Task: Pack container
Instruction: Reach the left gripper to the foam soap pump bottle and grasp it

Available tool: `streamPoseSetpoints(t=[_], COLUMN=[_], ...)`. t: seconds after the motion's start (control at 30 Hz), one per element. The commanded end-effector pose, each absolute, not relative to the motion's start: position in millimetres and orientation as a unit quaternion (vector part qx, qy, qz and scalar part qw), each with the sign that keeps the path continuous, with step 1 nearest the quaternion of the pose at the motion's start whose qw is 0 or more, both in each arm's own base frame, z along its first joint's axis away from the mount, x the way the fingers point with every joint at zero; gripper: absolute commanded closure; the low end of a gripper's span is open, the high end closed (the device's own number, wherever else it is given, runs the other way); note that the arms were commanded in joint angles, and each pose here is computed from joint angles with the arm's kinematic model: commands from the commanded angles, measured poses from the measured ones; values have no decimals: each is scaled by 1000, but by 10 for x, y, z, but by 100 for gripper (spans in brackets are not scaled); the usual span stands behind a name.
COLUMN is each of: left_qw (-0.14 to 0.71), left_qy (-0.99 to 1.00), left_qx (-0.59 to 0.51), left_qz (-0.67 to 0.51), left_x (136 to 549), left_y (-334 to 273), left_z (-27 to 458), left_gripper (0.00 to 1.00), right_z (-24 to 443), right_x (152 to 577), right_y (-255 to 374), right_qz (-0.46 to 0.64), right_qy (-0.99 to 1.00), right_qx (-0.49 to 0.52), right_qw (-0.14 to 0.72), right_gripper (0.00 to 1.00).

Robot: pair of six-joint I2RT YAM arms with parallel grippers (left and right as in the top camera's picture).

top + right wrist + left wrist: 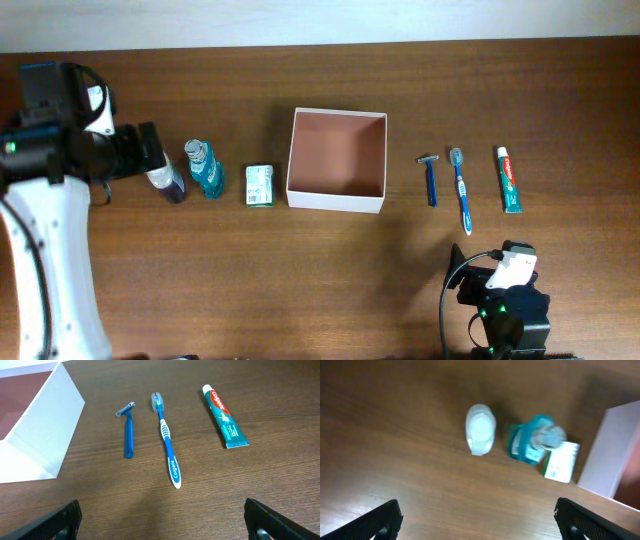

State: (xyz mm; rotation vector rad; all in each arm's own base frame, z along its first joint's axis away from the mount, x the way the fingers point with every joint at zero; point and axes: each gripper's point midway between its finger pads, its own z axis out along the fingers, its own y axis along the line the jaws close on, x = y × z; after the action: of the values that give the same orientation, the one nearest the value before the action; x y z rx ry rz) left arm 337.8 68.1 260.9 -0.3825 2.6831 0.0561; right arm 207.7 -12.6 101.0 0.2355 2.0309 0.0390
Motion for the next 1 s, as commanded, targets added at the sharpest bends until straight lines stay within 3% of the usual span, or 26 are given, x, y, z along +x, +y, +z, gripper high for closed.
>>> streamPoseSetpoints(t=[0.0,0.37,0.77,0.97], left_qw=[186,95,56,44], left_qy=[972,984,987,987], left_qx=[-141,-146,-144,-144], left_qz=[27,31,33,47], left_x=[3507,3835,4009,4016], left_y=[786,913,966,1019], left_z=[2403,1581,1062,941], left_gripper=[1,3,8,28], right_z=[990,990,990,990], right_x=[2076,2076,2076,2076], right_y=[-138,-138,-138,-138], right_qz=[18,18,18,18], right_qy=[847,847,847,847], right_qx=[106,106,106,106], right_qw=[521,521,521,521], right_gripper=[1,1,1,1])
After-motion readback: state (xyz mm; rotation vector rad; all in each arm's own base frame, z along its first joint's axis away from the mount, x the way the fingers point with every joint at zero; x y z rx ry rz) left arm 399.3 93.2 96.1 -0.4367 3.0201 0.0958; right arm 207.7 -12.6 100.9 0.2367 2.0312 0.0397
